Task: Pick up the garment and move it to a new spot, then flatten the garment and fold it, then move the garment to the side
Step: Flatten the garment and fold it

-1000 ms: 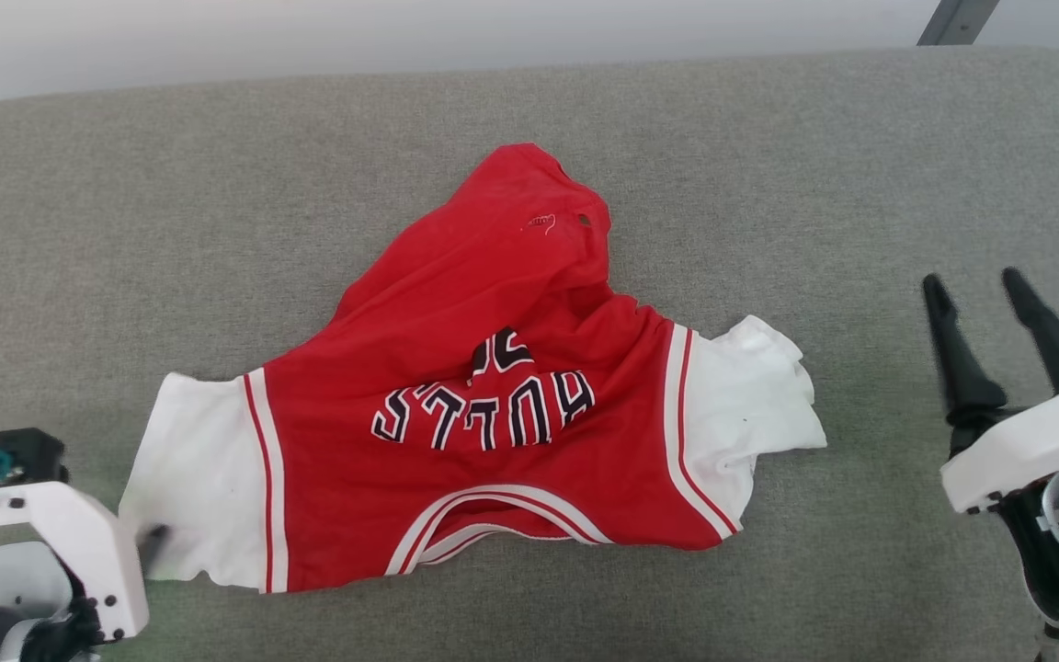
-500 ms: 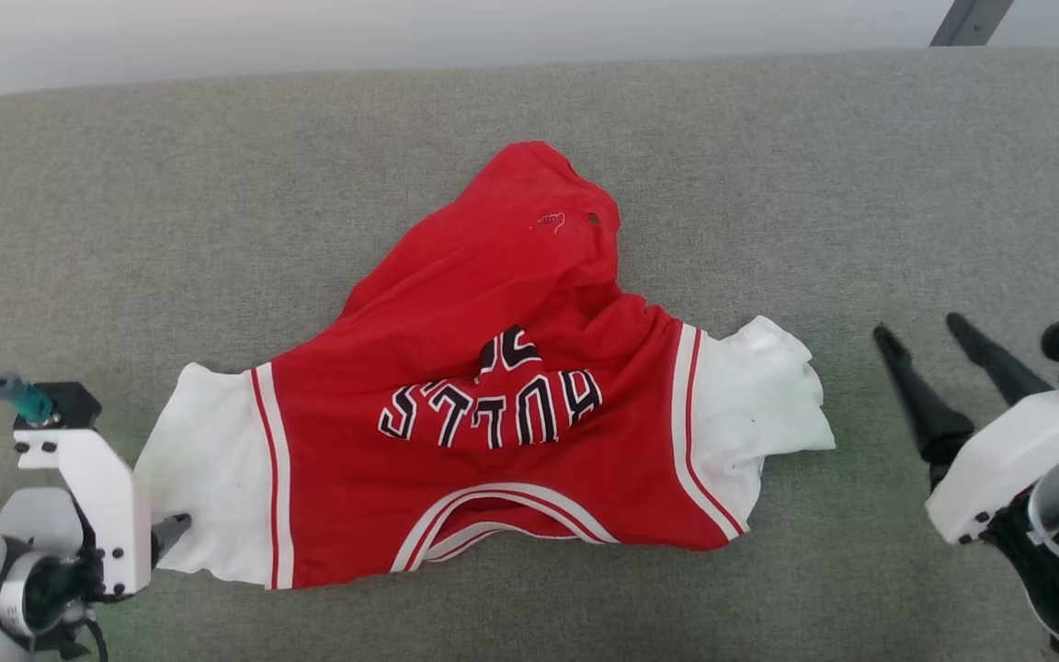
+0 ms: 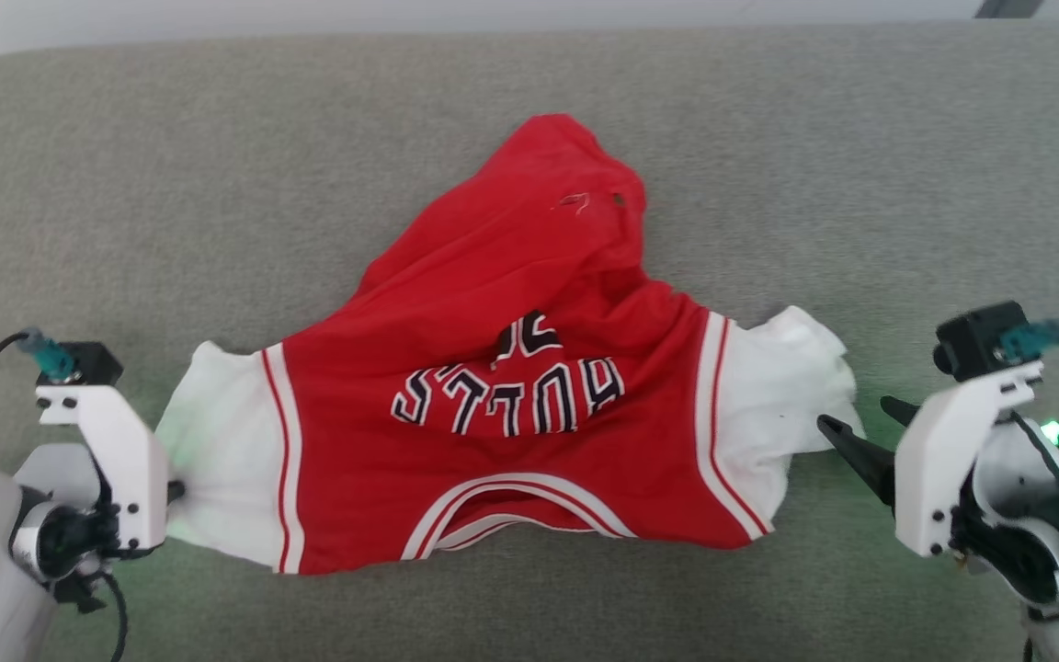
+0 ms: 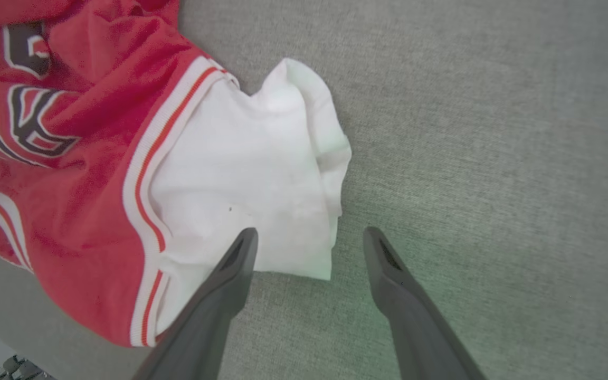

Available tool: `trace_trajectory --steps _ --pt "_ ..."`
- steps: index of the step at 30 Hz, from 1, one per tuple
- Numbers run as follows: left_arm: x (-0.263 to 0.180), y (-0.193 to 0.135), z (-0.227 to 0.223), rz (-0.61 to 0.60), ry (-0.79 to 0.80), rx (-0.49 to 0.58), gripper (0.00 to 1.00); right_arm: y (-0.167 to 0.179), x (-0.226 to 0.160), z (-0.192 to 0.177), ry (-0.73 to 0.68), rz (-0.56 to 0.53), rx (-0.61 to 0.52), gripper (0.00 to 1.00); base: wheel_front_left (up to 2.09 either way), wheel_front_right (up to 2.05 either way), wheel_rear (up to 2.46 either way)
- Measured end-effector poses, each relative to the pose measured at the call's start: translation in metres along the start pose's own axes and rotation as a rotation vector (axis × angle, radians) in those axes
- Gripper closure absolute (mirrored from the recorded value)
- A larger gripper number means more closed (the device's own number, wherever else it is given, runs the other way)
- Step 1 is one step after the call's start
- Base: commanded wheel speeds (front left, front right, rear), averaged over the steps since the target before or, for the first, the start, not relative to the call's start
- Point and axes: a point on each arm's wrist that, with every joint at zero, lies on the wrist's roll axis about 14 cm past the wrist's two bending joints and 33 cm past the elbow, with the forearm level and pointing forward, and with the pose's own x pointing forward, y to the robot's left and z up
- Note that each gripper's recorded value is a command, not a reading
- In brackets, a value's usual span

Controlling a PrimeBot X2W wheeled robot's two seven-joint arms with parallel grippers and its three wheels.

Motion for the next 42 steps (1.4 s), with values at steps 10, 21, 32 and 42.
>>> trace_trajectory --steps 10,21,32,42 --pt "0.003 0.001 0.002 -0.015 -0.022 -0.016 1.0 0.013 0.046 -0.028 0.29 0.059 -0.071 0.0 0.0 0.0 0.0" --pt "-0.015 -0.003 0.02 -0.046 -0.11 -0.036 1.0 0.031 0.046 -0.016 0.325 0.138 -0.081 1.0 0.0 0.0 0.0" --pt "-0.128 -0.031 0.112 -0.068 -0.425 0.08 1.0 0.05 -0.028 0.101 -0.064 0.215 -0.047 1.0 0.0 0.0 0.0" --pt "-0.257 -0.056 0.159 -0.071 -0.726 0.121 1.0 0.07 -0.122 0.202 -0.469 0.249 -0.007 1.0 0.0 0.0 0.0"
